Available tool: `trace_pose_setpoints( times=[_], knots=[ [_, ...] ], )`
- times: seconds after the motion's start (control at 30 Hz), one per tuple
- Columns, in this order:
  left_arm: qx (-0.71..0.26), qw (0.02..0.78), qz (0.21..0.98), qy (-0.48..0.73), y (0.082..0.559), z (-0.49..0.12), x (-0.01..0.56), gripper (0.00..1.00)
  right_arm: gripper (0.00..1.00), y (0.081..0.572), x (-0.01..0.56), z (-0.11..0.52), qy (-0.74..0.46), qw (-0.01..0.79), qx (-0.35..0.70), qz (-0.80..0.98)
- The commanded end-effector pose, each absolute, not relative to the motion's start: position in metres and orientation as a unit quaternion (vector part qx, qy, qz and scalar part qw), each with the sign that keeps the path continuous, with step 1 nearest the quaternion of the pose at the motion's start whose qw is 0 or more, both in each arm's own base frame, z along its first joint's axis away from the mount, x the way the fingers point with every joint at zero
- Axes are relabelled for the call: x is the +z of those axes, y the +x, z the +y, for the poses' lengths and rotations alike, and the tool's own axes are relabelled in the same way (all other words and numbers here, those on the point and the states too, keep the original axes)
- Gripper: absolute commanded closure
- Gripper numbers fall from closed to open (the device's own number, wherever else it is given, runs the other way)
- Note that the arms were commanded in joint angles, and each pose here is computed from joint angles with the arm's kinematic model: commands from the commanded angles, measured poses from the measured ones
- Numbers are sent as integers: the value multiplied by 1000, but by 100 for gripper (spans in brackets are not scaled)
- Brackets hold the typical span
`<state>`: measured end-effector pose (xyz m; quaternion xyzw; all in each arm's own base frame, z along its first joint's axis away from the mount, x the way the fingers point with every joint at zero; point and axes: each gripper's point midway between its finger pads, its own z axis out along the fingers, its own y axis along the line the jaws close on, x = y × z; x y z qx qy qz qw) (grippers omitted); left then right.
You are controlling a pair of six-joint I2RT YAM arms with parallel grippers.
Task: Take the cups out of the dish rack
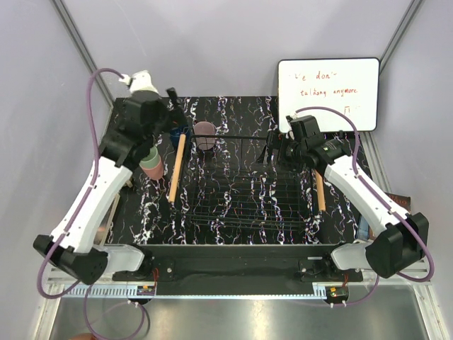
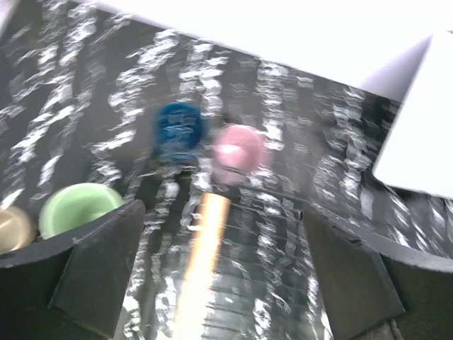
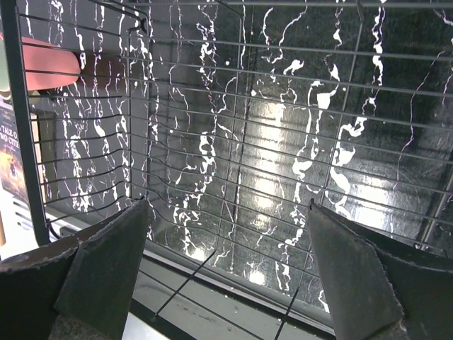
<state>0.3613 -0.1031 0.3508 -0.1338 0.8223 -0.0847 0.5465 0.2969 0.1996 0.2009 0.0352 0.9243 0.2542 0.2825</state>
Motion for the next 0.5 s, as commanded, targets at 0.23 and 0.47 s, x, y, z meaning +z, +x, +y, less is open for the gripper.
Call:
trace_pose_setpoints(
  times=[0.23, 0.47],
  knots=[
    [-64, 522, 851, 20, 298, -197, 304, 1, 0, 314, 244, 181, 10, 376, 210, 902],
    [-60, 493, 868, 25, 282, -198, 288, 1, 0, 317, 253, 177, 13, 390, 204, 898]
  ],
)
